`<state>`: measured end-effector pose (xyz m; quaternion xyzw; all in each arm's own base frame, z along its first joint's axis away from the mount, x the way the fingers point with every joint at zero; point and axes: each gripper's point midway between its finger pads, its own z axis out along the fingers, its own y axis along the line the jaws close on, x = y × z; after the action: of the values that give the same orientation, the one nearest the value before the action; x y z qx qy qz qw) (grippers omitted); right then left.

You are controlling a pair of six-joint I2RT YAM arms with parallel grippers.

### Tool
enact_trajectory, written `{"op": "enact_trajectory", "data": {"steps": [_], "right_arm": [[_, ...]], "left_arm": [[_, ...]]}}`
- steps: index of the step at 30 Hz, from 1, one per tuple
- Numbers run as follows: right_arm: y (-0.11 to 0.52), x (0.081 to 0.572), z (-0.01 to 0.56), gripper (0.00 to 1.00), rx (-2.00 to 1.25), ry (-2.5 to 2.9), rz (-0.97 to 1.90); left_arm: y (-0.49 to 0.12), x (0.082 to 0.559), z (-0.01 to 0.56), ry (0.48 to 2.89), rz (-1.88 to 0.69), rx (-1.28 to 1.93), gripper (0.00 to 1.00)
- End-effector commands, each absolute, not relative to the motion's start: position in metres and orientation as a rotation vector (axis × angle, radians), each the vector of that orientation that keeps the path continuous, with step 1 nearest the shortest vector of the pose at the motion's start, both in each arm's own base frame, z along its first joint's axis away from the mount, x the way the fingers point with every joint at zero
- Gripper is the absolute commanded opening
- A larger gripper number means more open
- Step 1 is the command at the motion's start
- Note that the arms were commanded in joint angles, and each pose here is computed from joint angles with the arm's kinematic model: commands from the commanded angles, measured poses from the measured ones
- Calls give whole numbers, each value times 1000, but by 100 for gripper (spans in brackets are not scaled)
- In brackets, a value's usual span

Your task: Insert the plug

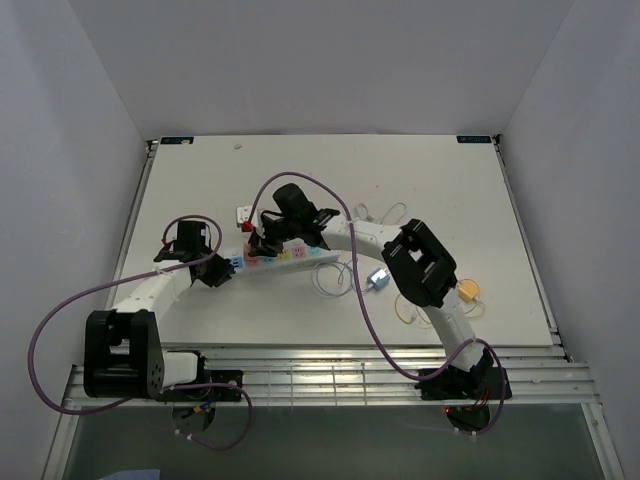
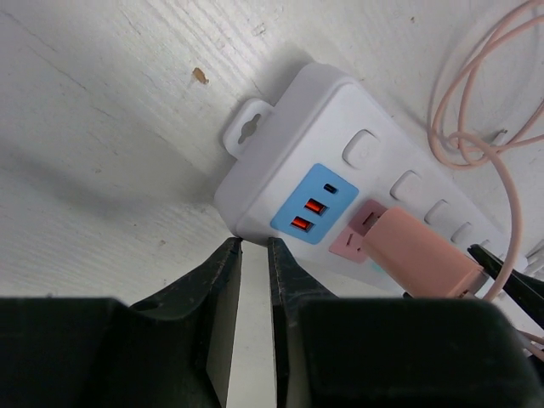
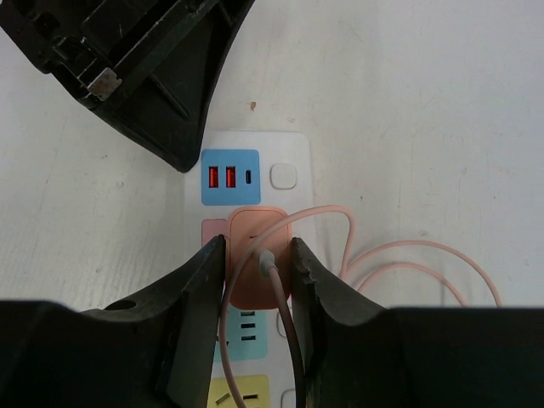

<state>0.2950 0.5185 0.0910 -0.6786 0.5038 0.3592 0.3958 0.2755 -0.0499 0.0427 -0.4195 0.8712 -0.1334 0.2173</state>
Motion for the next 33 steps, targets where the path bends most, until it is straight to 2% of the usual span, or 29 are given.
{"op": "enact_trajectory", "data": {"steps": [1,4,8,33], "right_arm": [[461,264,-26,8,-1879,1718,764],[460,261,-33,8,-1899,1745,766],[457,261,-46,8,-1950,1778,621],[434,231,-80,8,-1899,1981,648]], "left_arm": [[-36,259,16,2452,-229,-1211,30],[-36,260,17,2450,-235,-1209,29],[-36,259,17,2453,-235,-1205,29],[-38,265,26,2437,-259,-1193,29]]}}
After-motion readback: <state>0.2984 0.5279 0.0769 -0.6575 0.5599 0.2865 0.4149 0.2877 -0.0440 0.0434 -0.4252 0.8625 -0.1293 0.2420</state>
